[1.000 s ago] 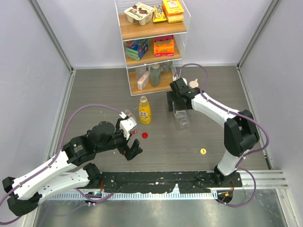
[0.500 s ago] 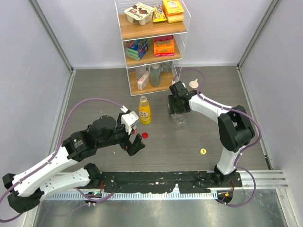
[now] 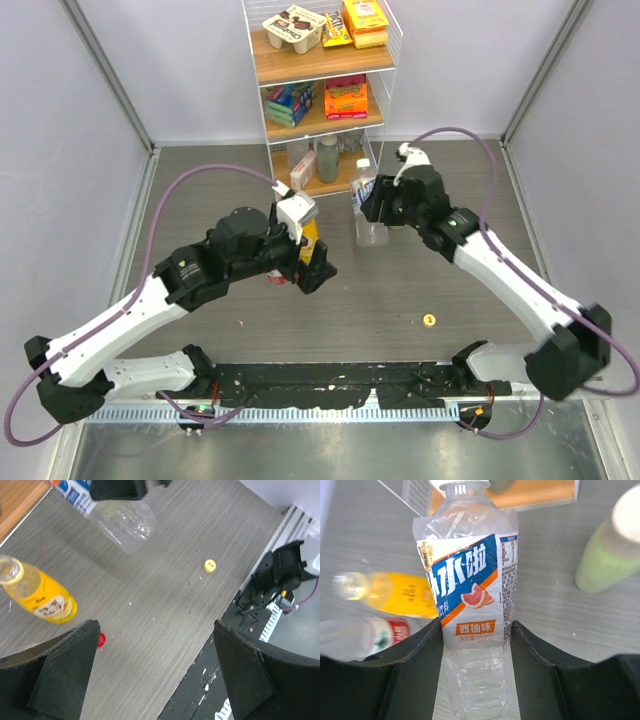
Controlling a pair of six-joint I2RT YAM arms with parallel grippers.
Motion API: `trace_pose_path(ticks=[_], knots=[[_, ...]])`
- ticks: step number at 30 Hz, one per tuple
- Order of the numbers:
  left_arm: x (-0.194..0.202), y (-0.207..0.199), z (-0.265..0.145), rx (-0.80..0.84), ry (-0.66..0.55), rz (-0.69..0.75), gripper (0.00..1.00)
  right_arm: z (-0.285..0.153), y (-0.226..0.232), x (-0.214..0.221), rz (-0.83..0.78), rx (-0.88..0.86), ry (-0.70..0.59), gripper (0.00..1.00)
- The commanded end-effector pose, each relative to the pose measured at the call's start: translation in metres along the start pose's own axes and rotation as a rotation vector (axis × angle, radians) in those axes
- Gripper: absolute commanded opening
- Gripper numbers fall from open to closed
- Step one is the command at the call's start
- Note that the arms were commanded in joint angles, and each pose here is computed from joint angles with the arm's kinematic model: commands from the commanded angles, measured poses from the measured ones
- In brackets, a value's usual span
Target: Unscrew the bottle caps
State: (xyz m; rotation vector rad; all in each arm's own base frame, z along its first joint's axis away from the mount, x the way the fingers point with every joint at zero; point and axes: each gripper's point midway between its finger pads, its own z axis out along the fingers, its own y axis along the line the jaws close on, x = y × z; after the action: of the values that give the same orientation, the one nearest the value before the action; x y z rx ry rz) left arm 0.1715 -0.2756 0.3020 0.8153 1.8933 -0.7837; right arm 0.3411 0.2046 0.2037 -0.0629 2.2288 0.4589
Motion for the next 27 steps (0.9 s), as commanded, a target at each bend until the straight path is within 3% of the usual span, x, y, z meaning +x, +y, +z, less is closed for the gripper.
trace_pose_path(ticks=[1,11,16,27], knots=[[-0.045,-0.007,0.019,0.005,-0.100,-0.061,1.00,-0.054,0.030,-0.054,0.117,-0.178,-0.270,0.37],[-0.084,-0.019,0.064,0.081,-0.162,-0.141,1.00,-0.143,0.041,-0.078,0.268,-0.381,-0.532,0.34],[-0.095,-0.031,0.072,0.198,-0.198,-0.138,1.00,-0.184,0.041,-0.088,0.302,-0.440,-0.634,0.33],[-0.116,-0.032,0.088,0.212,-0.222,-0.144,1.00,-0.205,0.031,-0.096,0.407,-0.434,-0.699,0.27]])
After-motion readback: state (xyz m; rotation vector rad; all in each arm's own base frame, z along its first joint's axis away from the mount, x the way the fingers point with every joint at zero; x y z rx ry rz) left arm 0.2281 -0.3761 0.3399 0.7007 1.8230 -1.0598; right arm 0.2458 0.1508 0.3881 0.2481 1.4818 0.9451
